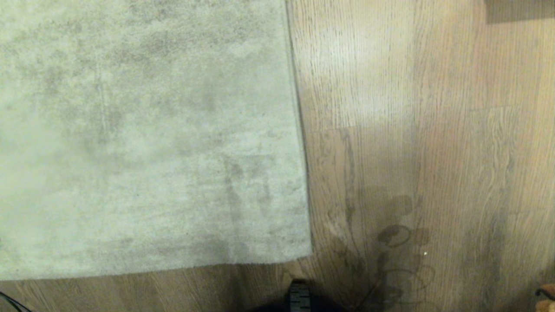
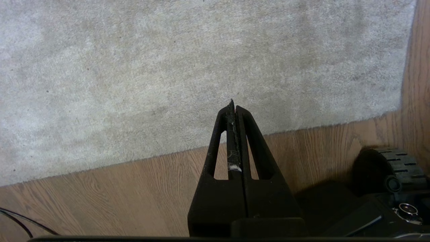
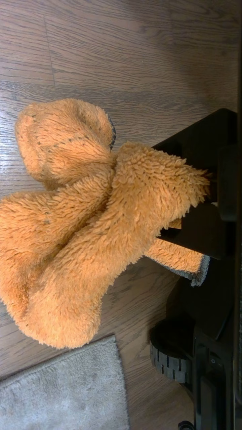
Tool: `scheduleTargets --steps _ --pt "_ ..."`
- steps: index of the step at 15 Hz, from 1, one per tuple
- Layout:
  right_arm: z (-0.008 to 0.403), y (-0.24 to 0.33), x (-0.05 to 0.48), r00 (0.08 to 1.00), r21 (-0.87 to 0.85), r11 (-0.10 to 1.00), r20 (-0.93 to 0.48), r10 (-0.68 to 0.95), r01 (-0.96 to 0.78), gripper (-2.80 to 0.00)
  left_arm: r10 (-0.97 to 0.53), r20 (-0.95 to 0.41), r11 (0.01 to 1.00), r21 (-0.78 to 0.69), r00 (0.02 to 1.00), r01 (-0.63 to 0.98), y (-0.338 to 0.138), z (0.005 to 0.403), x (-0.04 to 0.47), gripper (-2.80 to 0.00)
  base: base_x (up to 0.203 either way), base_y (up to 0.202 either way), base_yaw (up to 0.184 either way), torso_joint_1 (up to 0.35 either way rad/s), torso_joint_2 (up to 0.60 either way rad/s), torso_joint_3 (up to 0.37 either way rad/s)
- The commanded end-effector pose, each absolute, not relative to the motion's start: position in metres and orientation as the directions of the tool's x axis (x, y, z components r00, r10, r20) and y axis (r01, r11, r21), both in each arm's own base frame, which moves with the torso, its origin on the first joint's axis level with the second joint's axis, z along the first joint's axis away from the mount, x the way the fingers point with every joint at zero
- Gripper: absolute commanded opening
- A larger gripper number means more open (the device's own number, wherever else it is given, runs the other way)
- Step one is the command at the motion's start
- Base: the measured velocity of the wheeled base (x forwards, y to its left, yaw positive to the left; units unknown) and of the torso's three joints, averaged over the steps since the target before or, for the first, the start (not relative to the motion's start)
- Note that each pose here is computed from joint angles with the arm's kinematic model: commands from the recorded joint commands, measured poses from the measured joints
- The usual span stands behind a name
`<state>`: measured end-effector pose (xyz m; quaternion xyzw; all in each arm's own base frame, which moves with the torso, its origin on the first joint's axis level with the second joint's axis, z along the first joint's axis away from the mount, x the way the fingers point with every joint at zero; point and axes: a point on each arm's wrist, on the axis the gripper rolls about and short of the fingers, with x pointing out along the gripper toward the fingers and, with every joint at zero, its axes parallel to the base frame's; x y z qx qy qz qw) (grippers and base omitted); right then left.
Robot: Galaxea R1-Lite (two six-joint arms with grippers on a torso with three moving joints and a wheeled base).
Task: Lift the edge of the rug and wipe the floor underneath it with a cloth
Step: Put down the rag
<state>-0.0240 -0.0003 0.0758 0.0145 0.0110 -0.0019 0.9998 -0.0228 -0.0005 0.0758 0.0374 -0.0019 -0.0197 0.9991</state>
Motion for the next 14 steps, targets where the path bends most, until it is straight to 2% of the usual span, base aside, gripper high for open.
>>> scheduleTargets --steps 1,5,14 --pt "0.0759 -0.0004 -0.0239 1.0 0.029 1.0 -0.022 -0.003 0.004 -2.8 -0.04 0.003 0.996 0.075 0.999 0.04 -0.0005 0.0758 -0.0228 -2.8 0.0 0.0 0.0 0.0 0.0 0.0" --pt "0.0756 -0.0004 -0.0238 1.0 0.029 1.0 -0.024 -0.003 0.004 -2.8 -0.04 0.003 0.996 0.075 0.999 0.04 -0.0005 0.0758 -0.0228 -2.8 0.0 -0.048 0.009 0.004 0.0 0.002" --pt "0.0757 -0.0004 -0.0238 1.0 0.029 1.0 -0.024 -0.003 0.004 -2.8 -0.035 0.0 0.999 0.037 0.999 0.035 -0.0004 0.0755 -0.0228 -2.8 0.0 -0.194 0.002 0.002 0.0 0.003"
